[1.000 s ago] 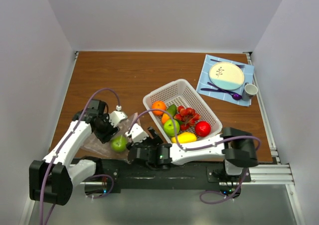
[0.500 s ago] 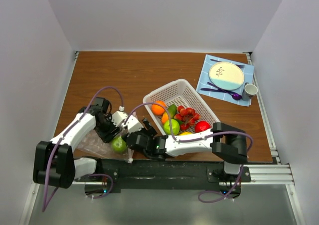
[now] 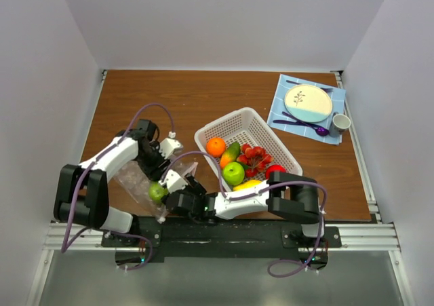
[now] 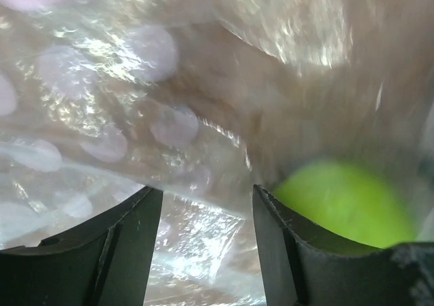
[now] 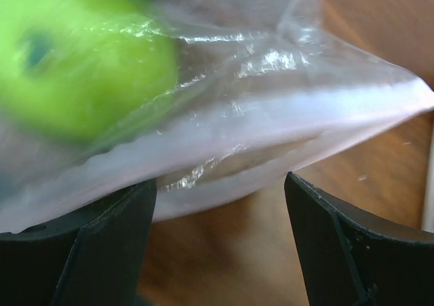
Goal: Open the zip-top bag and remove the fake food
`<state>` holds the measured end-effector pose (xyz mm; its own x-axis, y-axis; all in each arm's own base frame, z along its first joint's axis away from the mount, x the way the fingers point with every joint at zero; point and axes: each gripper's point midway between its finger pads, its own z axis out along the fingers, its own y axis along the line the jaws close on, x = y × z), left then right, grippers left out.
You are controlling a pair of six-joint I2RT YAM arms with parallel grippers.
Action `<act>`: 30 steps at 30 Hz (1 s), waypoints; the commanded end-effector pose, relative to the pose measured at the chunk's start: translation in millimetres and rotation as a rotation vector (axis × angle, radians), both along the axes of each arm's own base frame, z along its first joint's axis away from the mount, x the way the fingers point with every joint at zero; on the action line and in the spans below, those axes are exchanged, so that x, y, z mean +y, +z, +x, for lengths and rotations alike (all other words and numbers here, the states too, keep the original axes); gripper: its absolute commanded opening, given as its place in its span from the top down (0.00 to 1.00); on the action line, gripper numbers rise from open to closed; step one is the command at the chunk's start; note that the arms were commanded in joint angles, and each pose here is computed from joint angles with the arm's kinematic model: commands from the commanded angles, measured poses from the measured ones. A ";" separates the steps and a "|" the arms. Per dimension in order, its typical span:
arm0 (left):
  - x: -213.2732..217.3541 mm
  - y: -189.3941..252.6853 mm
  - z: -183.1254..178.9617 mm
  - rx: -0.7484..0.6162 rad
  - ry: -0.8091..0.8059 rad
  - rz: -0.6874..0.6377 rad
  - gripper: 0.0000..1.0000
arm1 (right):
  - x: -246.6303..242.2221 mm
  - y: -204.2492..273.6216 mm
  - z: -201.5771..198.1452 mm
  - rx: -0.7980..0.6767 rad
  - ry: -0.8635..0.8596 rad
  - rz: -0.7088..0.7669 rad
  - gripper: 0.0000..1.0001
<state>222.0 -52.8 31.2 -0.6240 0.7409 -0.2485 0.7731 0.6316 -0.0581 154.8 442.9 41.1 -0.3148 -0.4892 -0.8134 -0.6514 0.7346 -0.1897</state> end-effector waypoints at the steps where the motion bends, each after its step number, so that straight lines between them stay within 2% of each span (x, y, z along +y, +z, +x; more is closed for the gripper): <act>1: -41.0 16.7 28.4 -0.077 -0.022 -0.072 0.40 | 22.2 19.3 -19.6 0.010 0.002 0.121 0.20; 6: -55.6 24.3 27.6 -0.076 -0.034 -0.104 0.39 | 33.2 16.7 -22.6 0.018 -0.002 0.135 0.20; 9: -48.9 43.0 29.1 -0.132 -0.051 -0.085 0.38 | 37.7 13.9 -18.5 0.013 -0.028 0.127 0.20; 14: -9.9 100.7 41.8 -0.272 -0.037 -0.058 0.32 | 24.1 7.4 -10.2 0.010 -0.108 0.118 0.20; 19: 40.9 127.9 38.1 -0.337 -0.007 0.018 0.30 | 12.3 11.3 -6.7 0.010 -0.159 0.143 0.21; 26: 77.8 96.0 19.9 -0.278 0.050 0.089 0.31 | 2.6 26.7 -5.8 -0.005 -0.193 0.164 0.24; 30: 87.8 78.6 21.3 -0.305 0.102 0.131 0.32 | 9.1 41.1 -8.6 -0.013 -0.179 0.222 0.27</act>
<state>243.4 23.8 121.4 -0.6051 0.7098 -0.3607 0.6934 0.6924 0.1994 143.2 442.6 38.9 -0.3927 -0.3727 -0.8408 -0.5414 0.8327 -0.1162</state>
